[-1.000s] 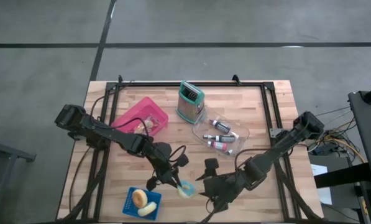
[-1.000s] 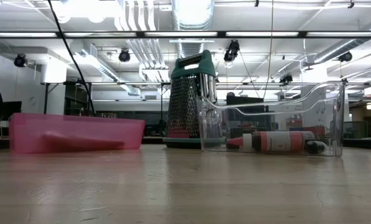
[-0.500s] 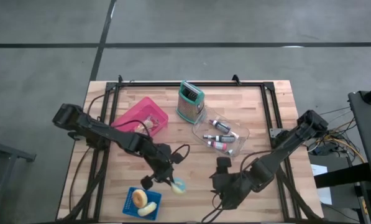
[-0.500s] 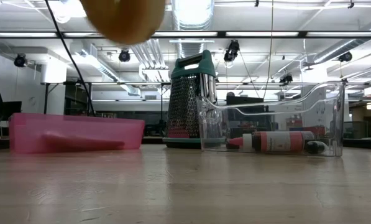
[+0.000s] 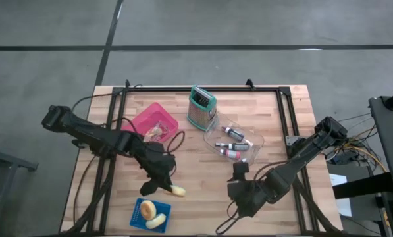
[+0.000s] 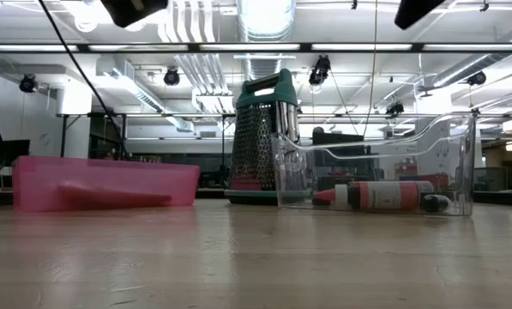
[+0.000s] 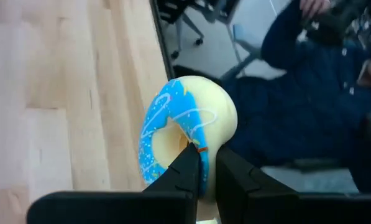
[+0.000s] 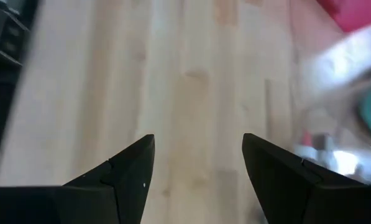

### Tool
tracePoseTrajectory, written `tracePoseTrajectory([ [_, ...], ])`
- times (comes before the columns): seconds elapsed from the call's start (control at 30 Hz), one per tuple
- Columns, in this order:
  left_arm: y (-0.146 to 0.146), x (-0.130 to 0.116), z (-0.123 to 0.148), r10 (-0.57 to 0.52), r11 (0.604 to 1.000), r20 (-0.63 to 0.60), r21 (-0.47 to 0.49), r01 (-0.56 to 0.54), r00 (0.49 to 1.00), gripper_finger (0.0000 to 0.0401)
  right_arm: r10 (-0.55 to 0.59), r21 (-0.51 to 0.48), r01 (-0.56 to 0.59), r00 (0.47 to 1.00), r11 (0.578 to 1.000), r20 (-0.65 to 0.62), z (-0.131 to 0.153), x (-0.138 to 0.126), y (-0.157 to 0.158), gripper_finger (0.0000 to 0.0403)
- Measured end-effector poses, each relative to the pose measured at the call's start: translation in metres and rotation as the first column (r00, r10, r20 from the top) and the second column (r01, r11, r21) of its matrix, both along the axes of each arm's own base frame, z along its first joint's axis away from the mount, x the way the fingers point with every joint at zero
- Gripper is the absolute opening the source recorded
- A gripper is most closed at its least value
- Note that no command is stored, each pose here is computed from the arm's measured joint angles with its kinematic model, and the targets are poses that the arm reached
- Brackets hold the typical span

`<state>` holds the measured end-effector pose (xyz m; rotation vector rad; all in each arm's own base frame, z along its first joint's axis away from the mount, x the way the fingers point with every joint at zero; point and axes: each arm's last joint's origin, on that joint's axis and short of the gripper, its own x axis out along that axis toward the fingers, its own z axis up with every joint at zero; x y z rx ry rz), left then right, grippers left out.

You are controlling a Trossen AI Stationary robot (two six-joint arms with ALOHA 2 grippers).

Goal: Pick & Place Food Item
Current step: Put the blue donut into the blue bin

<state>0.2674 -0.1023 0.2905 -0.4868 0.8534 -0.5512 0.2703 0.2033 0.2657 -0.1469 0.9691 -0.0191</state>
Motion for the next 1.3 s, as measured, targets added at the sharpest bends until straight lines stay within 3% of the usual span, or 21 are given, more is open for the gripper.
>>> tracePoseTrajectory([
  [0.13,0.000,-0.007,0.007,0.108,0.994,-0.035,-0.020,-0.109,0.994,0.0037,-0.060,-0.073,0.058,0.997,0.996,-0.038,-0.003,-0.006,-0.007,0.0238],
  [0.23,-0.001,-0.011,0.006,0.191,0.979,-0.127,-0.043,-0.198,0.973,0.0037,-0.135,-0.177,0.125,0.990,0.976,-0.042,-0.005,-0.012,-0.014,0.0242],
  [0.43,-0.014,-0.014,-0.006,0.284,0.948,-0.307,-0.048,-0.313,0.908,0.0037,-0.271,-0.392,0.285,0.958,0.875,0.092,-0.003,-0.021,-0.030,0.0243],
  [0.63,-0.041,-0.019,-0.018,0.286,0.939,-0.418,-0.056,-0.339,0.862,0.0037,-0.241,-0.441,0.253,0.967,0.861,0.084,-0.002,-0.022,-0.031,0.0240],
  [0.83,-0.068,-0.029,-0.027,0.331,0.902,-0.549,-0.056,-0.429,0.768,0.0037,-0.189,-0.489,0.189,0.981,0.851,0.049,-0.002,-0.021,-0.032,0.0244],
  [1.07,-0.090,-0.045,-0.029,0.319,0.883,-0.647,-0.063,-0.466,0.692,0.0037,-0.180,-0.506,0.174,0.983,0.845,0.038,-0.002,-0.020,-0.034,0.0240],
  [1.3,-0.100,-0.061,-0.032,0.302,0.899,-0.699,-0.016,-0.437,0.648,0.0037,-0.181,-0.506,0.176,0.983,0.845,0.039,-0.002,-0.019,-0.035,0.0244],
])
